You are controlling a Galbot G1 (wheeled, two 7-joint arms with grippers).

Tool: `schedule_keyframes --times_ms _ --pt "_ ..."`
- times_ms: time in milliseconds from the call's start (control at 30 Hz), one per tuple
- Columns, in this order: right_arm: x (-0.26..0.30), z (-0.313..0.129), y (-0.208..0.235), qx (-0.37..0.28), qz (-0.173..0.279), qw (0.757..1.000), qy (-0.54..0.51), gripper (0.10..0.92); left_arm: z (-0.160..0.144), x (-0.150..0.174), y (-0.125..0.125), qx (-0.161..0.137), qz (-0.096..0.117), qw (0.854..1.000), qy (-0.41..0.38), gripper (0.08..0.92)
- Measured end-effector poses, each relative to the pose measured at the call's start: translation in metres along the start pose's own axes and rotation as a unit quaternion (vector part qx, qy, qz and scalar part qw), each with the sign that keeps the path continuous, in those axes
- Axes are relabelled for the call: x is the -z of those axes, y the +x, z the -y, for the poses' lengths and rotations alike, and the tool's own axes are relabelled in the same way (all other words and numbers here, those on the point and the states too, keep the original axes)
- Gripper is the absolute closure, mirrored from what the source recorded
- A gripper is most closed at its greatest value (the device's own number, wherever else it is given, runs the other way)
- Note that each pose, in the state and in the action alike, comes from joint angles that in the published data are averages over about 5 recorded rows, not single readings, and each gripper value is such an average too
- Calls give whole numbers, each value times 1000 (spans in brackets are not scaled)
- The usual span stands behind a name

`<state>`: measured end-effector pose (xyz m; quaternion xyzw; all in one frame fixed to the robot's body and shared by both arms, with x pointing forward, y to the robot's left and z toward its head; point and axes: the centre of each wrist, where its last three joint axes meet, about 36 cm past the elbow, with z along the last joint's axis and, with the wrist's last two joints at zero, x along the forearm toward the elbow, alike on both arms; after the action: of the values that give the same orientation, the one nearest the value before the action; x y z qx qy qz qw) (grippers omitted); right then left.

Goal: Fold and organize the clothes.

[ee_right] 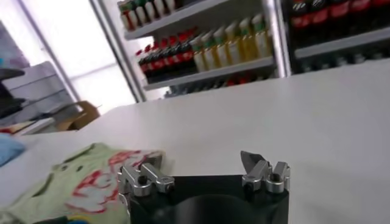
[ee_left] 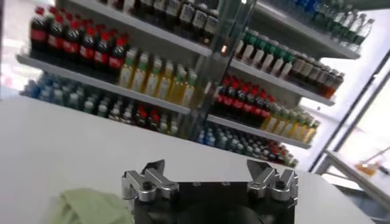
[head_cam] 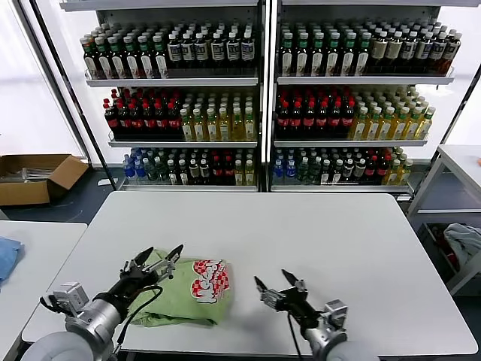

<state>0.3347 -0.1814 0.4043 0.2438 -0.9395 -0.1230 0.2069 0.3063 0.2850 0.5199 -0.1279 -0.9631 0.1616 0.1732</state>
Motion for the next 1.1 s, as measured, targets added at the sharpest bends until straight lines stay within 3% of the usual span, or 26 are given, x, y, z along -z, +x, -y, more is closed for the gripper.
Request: schedule_keyframes --times_ms 333,733,1100 --pt "-22 -41 -53 70 -62 996 -8 226 -2 -2 15 41 21 999 -24 177" --pt "-32 -61 -68 107 -89 990 7 559 -3 -5 22 68 34 997 -19 177" --pt "-23 -45 -49 111 -90 989 46 872 -2 -10 24 79 36 996 -9 177"
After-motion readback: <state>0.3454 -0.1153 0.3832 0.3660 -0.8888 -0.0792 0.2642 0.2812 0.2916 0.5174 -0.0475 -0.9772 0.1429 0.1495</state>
